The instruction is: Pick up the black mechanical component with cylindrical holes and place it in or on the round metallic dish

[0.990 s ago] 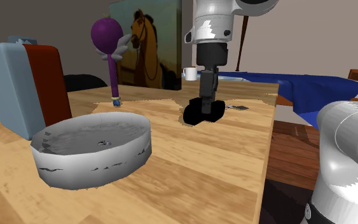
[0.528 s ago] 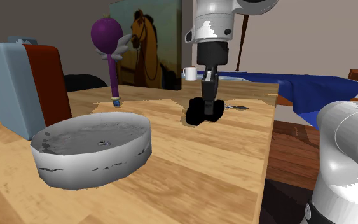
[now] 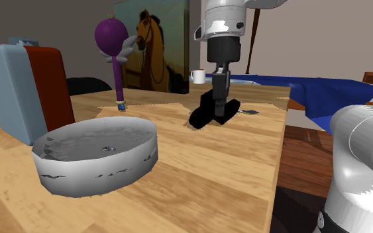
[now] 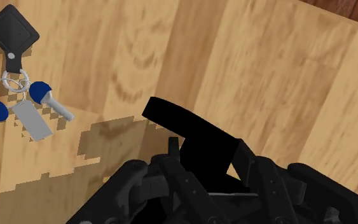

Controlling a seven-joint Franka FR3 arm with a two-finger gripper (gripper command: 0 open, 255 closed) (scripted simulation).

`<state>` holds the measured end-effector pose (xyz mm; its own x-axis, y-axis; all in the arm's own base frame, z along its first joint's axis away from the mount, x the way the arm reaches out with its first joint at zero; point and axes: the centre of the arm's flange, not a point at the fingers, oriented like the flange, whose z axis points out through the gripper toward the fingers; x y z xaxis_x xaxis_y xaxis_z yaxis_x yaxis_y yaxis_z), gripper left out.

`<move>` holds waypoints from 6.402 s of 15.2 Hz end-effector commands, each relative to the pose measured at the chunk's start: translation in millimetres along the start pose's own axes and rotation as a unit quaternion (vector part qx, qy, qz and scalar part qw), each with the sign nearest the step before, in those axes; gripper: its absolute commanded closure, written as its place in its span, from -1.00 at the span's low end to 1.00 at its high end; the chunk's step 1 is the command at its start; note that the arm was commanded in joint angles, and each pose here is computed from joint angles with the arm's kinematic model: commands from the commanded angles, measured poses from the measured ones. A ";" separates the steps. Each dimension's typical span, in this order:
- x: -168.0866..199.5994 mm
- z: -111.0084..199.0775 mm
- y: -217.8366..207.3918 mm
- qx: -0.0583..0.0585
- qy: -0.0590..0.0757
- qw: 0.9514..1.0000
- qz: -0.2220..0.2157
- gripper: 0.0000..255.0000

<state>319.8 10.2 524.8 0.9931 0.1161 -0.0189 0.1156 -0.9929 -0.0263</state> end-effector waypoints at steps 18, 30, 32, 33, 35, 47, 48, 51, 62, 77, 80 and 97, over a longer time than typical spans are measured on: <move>4.1 -97.2 0.7 -0.015 0.012 1.000 -0.001 1.00; 72.2 -111.4 -112.3 -0.015 0.011 1.000 -0.001 1.00; 85.9 -112.3 -134.9 -0.015 0.011 1.000 -0.001 1.00; 92.8 -112.7 -146.2 -0.015 0.011 1.000 -0.001 1.00; 106.4 -113.6 -168.7 -0.015 0.011 1.000 -0.001 1.00; 189.1 -81.5 -224.7 0.033 -0.031 0.998 -0.046 -1.00; 201.5 -72.9 -227.1 0.044 -0.042 0.996 -0.058 -1.00; 213.2 -58.8 -230.5 0.057 -0.052 0.995 -0.069 -1.00; 209.3 -24.4 -234.1 0.057 -0.052 0.995 -0.069 -1.00; 209.0 -35.0 -234.4 0.057 -0.052 0.995 -0.069 1.00; 208.8 -50.8 -234.8 0.057 -0.052 0.995 -0.069 1.00; 199.3 -141.9 -207.5 0.057 -0.052 0.995 -0.069 1.00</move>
<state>497.0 243.7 661.7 0.9597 0.2580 -0.1112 0.2407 -0.9593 -0.1479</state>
